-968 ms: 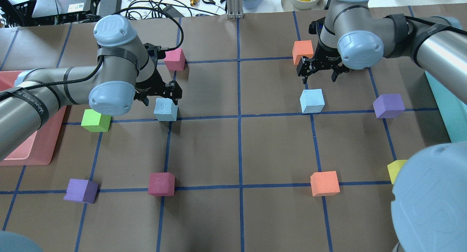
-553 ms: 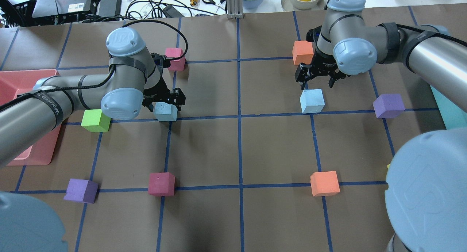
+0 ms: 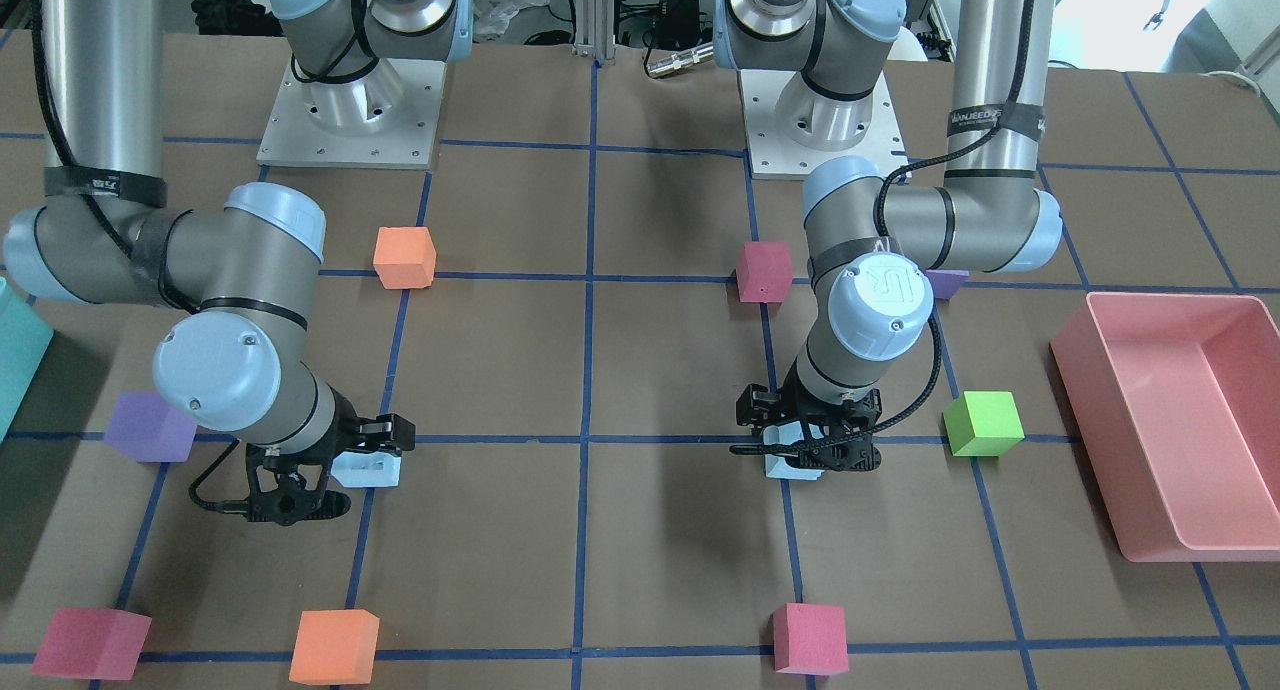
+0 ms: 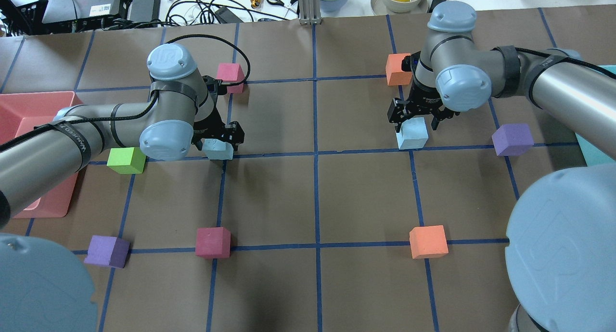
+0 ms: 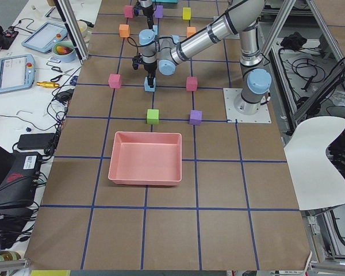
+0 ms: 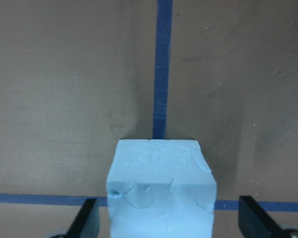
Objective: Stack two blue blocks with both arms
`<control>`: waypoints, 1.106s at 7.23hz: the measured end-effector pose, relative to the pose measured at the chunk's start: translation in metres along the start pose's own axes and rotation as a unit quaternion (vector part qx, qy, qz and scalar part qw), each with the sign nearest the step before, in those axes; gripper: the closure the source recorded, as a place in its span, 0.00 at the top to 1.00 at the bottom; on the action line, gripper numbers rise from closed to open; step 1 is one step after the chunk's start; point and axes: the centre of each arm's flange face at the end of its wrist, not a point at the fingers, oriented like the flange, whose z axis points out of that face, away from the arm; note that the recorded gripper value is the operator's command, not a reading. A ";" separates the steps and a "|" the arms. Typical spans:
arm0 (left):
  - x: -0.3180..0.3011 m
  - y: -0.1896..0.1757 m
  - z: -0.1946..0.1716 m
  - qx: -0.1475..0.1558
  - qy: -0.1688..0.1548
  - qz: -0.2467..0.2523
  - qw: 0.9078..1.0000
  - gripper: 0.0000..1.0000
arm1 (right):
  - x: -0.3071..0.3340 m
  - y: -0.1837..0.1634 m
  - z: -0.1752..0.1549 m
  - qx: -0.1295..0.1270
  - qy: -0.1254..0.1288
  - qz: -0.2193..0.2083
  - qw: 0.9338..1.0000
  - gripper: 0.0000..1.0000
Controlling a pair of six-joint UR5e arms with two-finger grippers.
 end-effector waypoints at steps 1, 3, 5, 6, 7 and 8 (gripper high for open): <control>0.000 -0.001 0.001 0.002 -0.001 0.000 1.000 0.98 | 0.000 0.000 0.003 -0.002 0.000 -0.002 1.000 0.70; 0.000 -0.004 0.003 0.006 -0.001 0.001 1.000 0.97 | 0.000 -0.002 0.007 0.001 0.000 -0.002 1.000 0.00; 0.000 -0.004 0.005 0.007 -0.001 0.002 1.000 0.97 | 0.000 -0.003 0.006 0.004 0.000 -0.003 1.000 0.00; 0.000 -0.005 0.006 0.007 -0.001 0.002 1.000 0.97 | -0.003 -0.002 0.000 0.007 -0.004 -0.001 1.000 0.00; 0.000 -0.005 0.006 0.008 -0.001 0.003 1.000 0.96 | -0.017 0.006 -0.016 0.012 -0.019 0.003 1.000 0.00; 0.000 -0.005 0.007 0.008 -0.001 0.004 1.000 0.93 | -0.045 0.022 -0.036 0.012 -0.035 0.019 0.999 0.00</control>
